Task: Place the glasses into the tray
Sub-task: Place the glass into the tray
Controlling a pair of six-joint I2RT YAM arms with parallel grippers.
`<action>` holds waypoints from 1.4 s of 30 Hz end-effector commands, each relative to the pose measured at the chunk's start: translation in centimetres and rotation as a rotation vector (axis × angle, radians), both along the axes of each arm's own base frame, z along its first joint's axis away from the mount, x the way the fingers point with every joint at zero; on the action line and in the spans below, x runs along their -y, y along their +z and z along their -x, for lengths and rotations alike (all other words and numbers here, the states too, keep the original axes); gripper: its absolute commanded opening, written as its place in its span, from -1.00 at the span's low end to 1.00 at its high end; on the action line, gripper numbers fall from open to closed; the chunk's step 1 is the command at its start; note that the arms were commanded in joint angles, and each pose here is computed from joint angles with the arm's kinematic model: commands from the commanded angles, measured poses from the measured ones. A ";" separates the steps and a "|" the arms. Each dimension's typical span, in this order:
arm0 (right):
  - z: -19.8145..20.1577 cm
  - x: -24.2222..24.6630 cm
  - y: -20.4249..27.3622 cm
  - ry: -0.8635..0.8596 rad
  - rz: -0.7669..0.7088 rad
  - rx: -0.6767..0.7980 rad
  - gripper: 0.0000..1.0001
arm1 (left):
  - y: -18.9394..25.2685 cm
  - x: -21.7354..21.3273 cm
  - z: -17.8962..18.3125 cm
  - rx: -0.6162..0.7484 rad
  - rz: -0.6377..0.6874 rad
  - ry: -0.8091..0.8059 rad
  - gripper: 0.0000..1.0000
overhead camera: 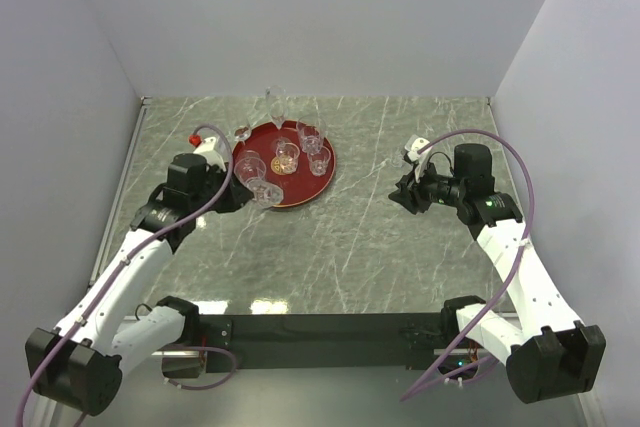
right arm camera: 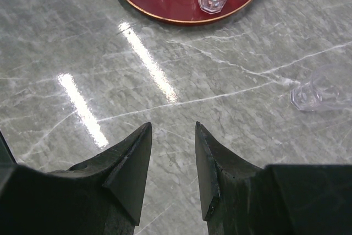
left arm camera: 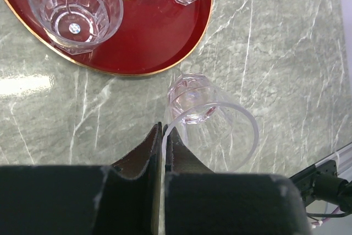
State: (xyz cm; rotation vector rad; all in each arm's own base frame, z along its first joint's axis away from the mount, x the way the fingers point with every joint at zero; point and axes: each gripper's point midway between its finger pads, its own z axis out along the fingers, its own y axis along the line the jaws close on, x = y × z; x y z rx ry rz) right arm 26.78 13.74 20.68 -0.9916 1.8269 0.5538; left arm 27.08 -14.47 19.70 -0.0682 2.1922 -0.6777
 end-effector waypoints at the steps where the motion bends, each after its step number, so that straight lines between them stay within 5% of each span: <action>1: -0.5 0.2 -0.1 -0.007 0.004 0.020 -0.10 | 3.0 0.8 -1.2 0.106 0.004 -0.006 -0.99; 42: -0.5 0.3 -0.2 -0.008 0.008 0.017 -0.11 | 1.0 6.7 -1.3 0.126 -0.198 -0.091 -0.99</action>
